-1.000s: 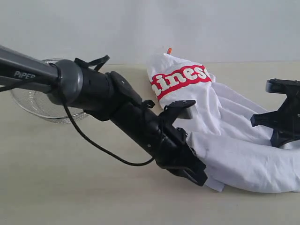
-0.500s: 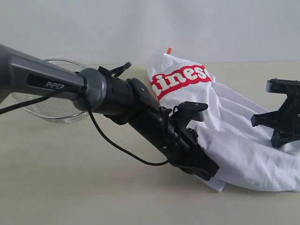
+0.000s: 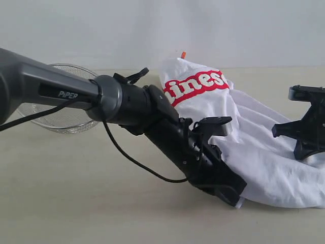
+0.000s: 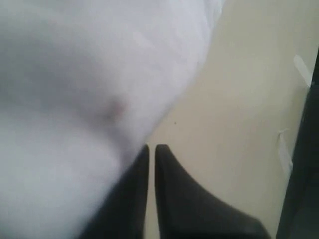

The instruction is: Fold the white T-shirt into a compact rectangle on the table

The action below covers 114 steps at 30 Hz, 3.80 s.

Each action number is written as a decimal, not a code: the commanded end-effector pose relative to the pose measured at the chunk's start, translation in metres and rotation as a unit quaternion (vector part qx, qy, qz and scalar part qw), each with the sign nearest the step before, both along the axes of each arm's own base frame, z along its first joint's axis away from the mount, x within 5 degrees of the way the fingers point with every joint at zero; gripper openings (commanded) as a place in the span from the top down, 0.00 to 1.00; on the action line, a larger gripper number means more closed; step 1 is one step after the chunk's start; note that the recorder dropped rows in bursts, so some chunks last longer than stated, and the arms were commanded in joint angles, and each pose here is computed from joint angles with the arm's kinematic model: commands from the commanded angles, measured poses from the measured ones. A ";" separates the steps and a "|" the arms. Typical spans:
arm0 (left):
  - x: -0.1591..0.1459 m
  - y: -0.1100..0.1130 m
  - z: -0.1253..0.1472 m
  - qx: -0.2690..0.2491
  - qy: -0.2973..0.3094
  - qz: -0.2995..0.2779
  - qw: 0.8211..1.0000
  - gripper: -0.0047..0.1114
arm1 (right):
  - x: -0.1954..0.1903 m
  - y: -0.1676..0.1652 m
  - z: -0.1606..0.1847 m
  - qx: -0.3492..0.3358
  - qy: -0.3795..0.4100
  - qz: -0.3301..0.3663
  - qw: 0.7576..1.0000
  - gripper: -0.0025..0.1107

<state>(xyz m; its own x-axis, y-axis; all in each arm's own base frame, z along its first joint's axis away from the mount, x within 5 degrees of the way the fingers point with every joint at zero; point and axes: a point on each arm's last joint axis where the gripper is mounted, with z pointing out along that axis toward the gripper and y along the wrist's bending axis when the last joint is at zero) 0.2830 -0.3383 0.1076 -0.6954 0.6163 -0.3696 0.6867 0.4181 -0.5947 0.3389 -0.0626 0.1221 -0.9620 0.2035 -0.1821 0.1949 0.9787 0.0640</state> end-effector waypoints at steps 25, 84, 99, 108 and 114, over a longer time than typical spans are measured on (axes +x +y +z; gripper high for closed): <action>0.005 0.006 -0.034 0.197 -0.093 -0.004 0.976 0.92 | 0.001 -0.003 0.000 -0.017 0.000 0.018 1.000 0.98; 0.082 0.156 0.062 0.097 -0.113 0.204 0.968 0.92 | 0.067 0.120 0.095 0.062 -0.258 0.217 0.939 0.45; 0.094 0.230 0.099 0.084 -0.098 0.264 0.956 0.92 | 0.132 0.190 0.053 -0.051 -0.165 0.328 0.929 0.44; 0.094 0.227 0.103 0.064 -0.101 0.261 0.958 0.92 | 0.148 0.197 -0.003 -0.121 -0.061 0.340 0.931 0.44; 0.094 0.226 0.104 0.054 -0.104 0.258 0.959 0.92 | 0.146 0.195 -0.015 -0.119 -0.030 0.321 0.939 0.65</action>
